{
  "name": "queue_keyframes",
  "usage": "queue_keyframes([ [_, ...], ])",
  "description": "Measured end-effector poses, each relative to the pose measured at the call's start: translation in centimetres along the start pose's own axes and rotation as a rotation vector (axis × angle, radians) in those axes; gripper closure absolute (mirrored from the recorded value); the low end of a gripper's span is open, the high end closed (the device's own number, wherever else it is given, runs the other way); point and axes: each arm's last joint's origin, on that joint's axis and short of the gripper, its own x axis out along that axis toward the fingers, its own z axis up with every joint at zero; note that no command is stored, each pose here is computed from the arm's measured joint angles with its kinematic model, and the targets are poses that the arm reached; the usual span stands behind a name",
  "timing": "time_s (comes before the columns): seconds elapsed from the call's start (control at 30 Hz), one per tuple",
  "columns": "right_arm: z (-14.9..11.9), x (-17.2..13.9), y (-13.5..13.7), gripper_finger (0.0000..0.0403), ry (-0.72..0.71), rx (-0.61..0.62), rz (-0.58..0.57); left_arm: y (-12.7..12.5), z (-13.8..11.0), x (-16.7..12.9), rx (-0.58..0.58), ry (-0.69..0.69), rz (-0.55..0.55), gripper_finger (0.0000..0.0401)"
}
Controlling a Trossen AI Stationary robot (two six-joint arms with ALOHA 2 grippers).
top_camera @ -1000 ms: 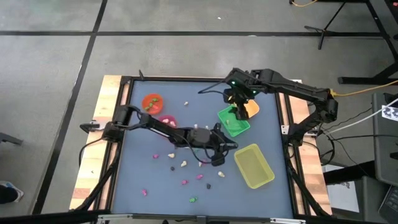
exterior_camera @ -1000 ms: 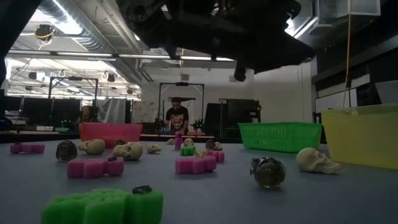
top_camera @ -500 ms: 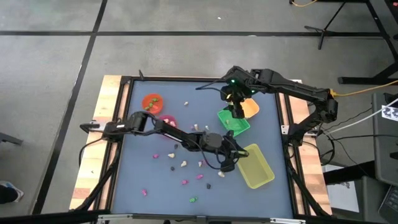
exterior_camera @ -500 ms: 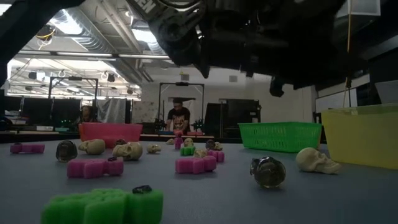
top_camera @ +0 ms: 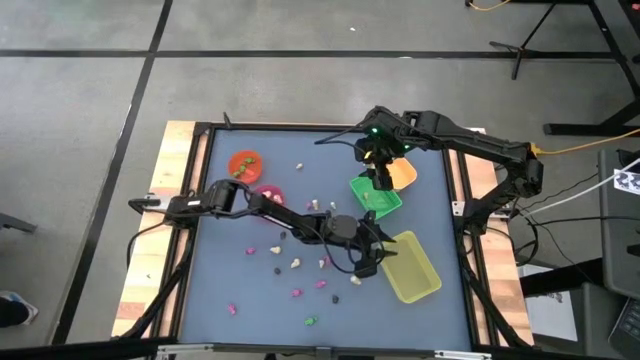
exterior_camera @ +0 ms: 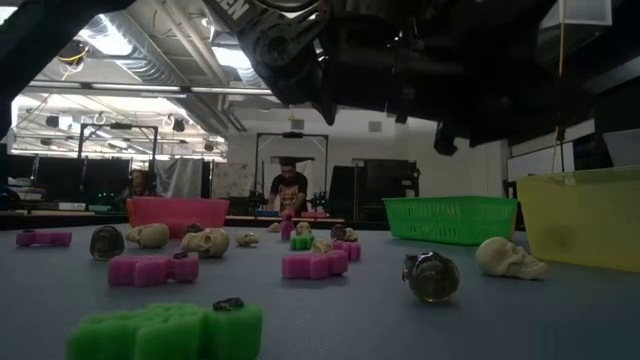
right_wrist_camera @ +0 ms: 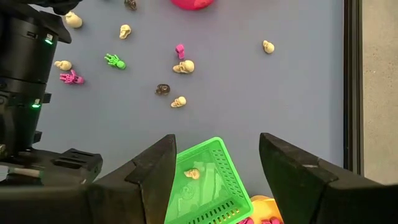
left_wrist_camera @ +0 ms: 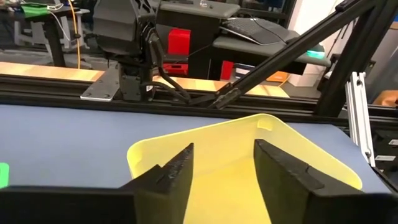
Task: Sort Halloween decoration
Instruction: Put the white skull toy into the green bin
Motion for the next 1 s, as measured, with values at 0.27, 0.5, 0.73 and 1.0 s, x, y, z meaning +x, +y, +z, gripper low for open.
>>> queue_keyframes([
  [0.27, 0.0, 0.0, 0.0, 0.0173, 0.001, 0.000, 0.000, 0.7, -0.1, 0.0, -0.001, 0.014, 0.023, 0.0225],
  [0.5, 0.0, 0.0, 0.0, 0.0173, 0.011, 0.000, -0.017, 3.3, 1.5, -1.0, -0.010, 0.148, 0.082, 0.0225],
  [0.73, -0.1, 0.0, -0.2, 0.0173, 0.038, 0.000, -0.075, 6.3, 5.8, -4.7, 0.068, 0.391, 0.171, 0.0225],
  [1.0, -0.3, 0.0, -0.5, 0.0173, 0.088, 0.000, -0.175, 9.4, 10.0, -10.3, 0.084, 0.610, 0.323, 0.0225],
])
